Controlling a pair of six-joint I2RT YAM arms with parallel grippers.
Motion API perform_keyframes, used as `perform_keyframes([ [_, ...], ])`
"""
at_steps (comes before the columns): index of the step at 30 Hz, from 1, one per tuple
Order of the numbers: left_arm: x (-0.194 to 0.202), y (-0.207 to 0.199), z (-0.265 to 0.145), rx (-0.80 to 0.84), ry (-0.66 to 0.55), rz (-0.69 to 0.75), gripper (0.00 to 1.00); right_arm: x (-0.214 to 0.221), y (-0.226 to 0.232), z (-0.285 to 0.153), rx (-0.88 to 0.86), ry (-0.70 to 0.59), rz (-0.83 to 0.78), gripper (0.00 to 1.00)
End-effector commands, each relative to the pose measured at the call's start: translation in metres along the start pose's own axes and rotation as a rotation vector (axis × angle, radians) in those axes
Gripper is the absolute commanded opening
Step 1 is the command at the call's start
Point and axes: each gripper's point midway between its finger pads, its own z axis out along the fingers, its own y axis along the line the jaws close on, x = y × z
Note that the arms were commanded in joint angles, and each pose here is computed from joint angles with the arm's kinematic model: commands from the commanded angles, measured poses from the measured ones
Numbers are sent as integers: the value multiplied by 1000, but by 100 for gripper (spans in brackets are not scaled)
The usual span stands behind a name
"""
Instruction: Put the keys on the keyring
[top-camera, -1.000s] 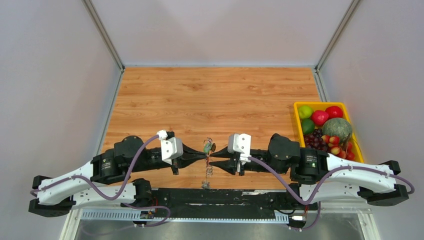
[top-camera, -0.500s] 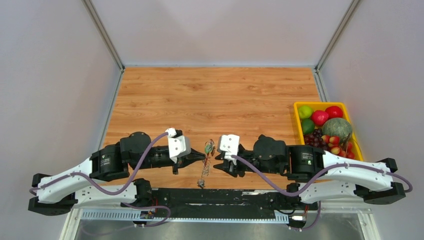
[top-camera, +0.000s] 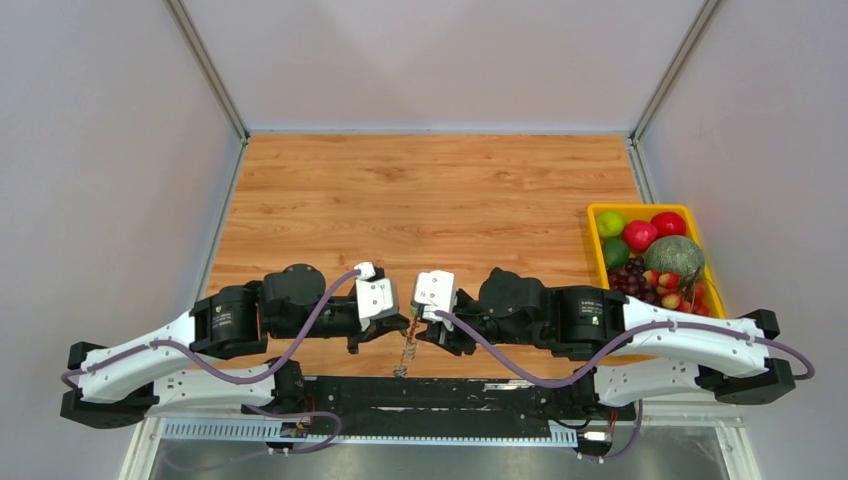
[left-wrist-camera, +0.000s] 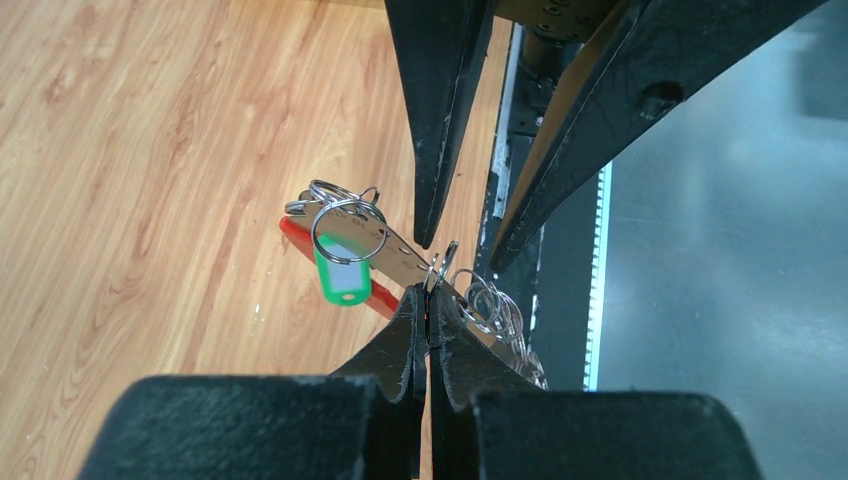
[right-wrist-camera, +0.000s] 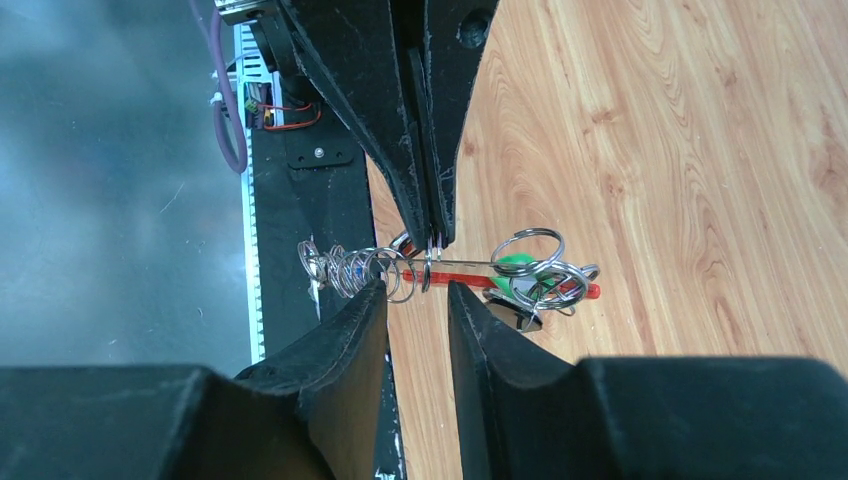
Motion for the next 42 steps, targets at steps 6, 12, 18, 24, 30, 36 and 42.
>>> perform_keyframes([
  [6,-21,-5,-12,26,-54,-3,0,-12,-1,6,-9,-14,18,32],
  [12,-17,-6,-12,32,-38,-1,0,-15,-1,13,-17,-18,15,29],
  [18,-14,-7,-12,36,-30,-1,0,-16,-2,21,-25,-13,8,25],
  [24,-11,-6,-11,32,-19,-1,0,-19,4,25,-65,-25,7,20],
  [30,-10,-4,-8,24,-16,-4,0,-25,7,25,-83,-50,0,17],
  [36,-11,-4,-5,23,-17,-3,0,-25,11,26,-105,-65,-20,0],
  [42,-15,-4,-5,23,-34,-7,0,-27,12,18,-115,-122,-40,0],
])
